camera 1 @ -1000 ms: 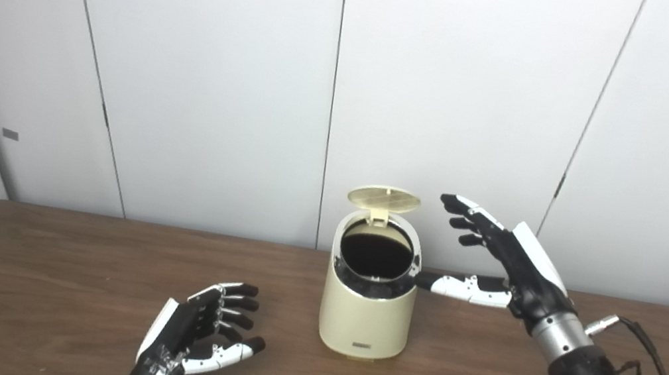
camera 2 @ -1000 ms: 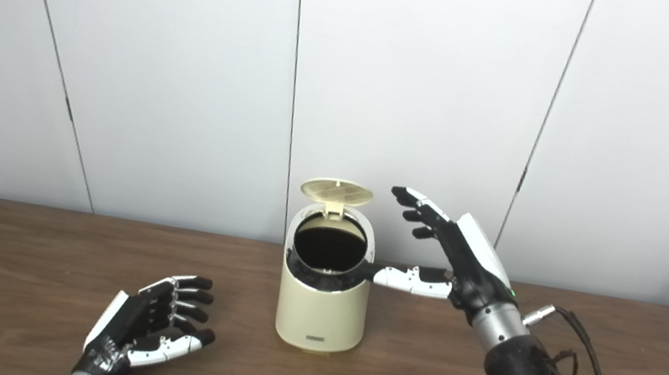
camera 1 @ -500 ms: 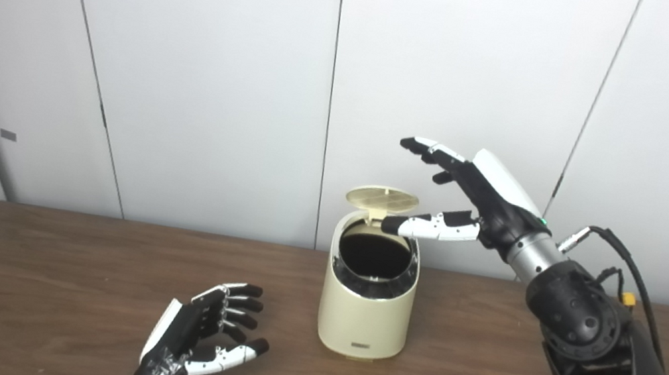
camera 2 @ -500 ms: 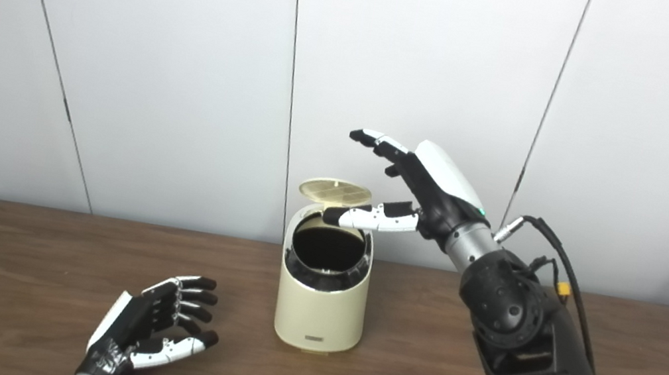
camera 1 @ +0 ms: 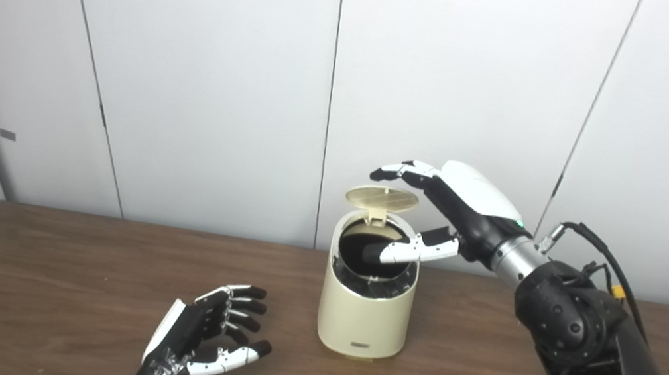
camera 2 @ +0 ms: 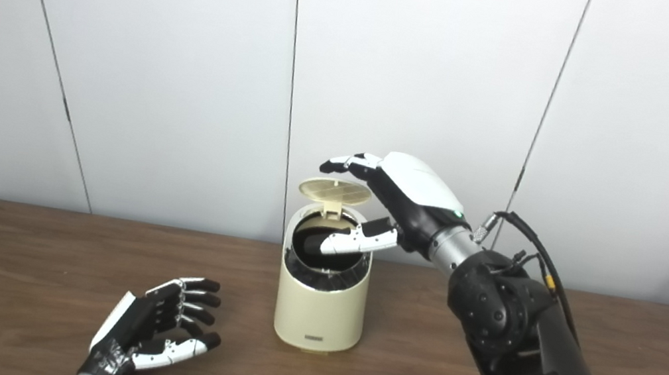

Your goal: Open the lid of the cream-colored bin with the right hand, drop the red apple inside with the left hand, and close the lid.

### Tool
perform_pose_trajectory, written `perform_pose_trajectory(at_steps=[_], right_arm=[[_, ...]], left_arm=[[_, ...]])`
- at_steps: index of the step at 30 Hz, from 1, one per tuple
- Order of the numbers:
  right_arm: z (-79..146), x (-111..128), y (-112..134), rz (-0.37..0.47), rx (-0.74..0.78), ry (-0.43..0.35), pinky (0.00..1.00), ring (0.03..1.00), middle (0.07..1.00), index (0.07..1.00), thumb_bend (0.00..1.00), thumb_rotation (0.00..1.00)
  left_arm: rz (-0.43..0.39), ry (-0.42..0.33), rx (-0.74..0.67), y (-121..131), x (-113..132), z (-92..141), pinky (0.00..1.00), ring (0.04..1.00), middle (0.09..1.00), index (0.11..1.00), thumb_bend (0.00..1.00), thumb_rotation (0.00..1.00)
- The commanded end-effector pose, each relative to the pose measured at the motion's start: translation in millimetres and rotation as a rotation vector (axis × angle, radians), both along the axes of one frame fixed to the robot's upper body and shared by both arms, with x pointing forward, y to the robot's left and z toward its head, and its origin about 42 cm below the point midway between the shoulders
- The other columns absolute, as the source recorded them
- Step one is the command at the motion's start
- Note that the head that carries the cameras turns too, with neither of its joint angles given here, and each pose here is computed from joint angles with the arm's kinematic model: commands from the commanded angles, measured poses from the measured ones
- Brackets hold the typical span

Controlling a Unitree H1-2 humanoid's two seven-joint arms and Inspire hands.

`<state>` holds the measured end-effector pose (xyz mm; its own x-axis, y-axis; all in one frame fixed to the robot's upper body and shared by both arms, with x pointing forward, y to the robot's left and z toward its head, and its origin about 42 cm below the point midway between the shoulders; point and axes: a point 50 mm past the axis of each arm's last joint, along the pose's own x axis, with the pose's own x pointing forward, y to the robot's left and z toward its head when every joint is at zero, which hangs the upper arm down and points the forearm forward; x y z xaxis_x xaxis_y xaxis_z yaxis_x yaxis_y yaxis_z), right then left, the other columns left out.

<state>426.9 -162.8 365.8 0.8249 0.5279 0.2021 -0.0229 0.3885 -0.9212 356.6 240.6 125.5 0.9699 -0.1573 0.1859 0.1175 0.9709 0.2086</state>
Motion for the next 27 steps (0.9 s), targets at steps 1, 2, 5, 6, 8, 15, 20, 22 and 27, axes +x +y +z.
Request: perform_pose_trajectory(at_steps=[1, 2, 5, 6, 8, 15, 20, 22, 27], right_arm=[[24, -6, -2, 0.028, -0.019, -0.095, 0.88, 0.948, 0.84, 0.795, 0.7, 0.59], [23, -7, -3, 0.035, -0.021, -0.095, 0.87, 0.946, 0.84, 0.794, 0.7, 0.59], [19, -10, -5, 0.054, -0.019, -0.092, 0.85, 0.942, 0.828, 0.79, 0.71, 0.6], [18, -12, -5, 0.058, -0.018, -0.088, 0.85, 0.942, 0.827, 0.79, 0.71, 0.6], [14, -14, -6, 0.061, -0.02, -0.071, 0.85, 0.947, 0.828, 0.794, 0.71, 0.61], [4, -20, -8, 0.061, -0.033, -0.07, 0.9, 0.937, 0.811, 0.788, 0.71, 0.61], [-2, -25, -10, 0.056, -0.075, -0.082, 0.94, 0.913, 0.793, 0.775, 0.7, 0.6], [-4, -26, -11, 0.053, -0.081, -0.058, 0.98, 0.934, 0.804, 0.785, 0.7, 0.62], [-8, -27, -12, 0.054, -0.079, -0.028, 0.98, 0.949, 0.809, 0.789, 0.7, 0.57]], left_arm=[[-0.008, -0.048, 0.005, -1, 6, 11, 0.52, 0.616, 0.693, 0.753, 0.69, 0.11], [-0.007, -0.047, 0.004, -1, 6, 12, 0.52, 0.619, 0.694, 0.753, 0.69, 0.1], [-0.008, -0.043, 0.001, -1, 5, 12, 0.52, 0.622, 0.695, 0.75, 0.68, 0.1], [-0.006, -0.041, 0.001, -1, 5, 13, 0.52, 0.622, 0.696, 0.749, 0.68, 0.1], [0.0, -0.04, 0.01, -1, 5, 13, 0.53, 0.625, 0.698, 0.748, 0.68, 0.1], [-0.004, -0.054, 0.012, 1, 5, 12, 0.52, 0.619, 0.695, 0.754, 0.67, 0.11], [-0.003, -0.05, 0.003, 2, 6, 12, 0.52, 0.616, 0.694, 0.754, 0.67, 0.11], [-0.003, -0.051, 0.001, 2, 6, 11, 0.52, 0.616, 0.693, 0.752, 0.67, 0.11], [-0.001, -0.043, -0.009, 2, 7, 10, 0.53, 0.62, 0.691, 0.746, 0.67, 0.1]])
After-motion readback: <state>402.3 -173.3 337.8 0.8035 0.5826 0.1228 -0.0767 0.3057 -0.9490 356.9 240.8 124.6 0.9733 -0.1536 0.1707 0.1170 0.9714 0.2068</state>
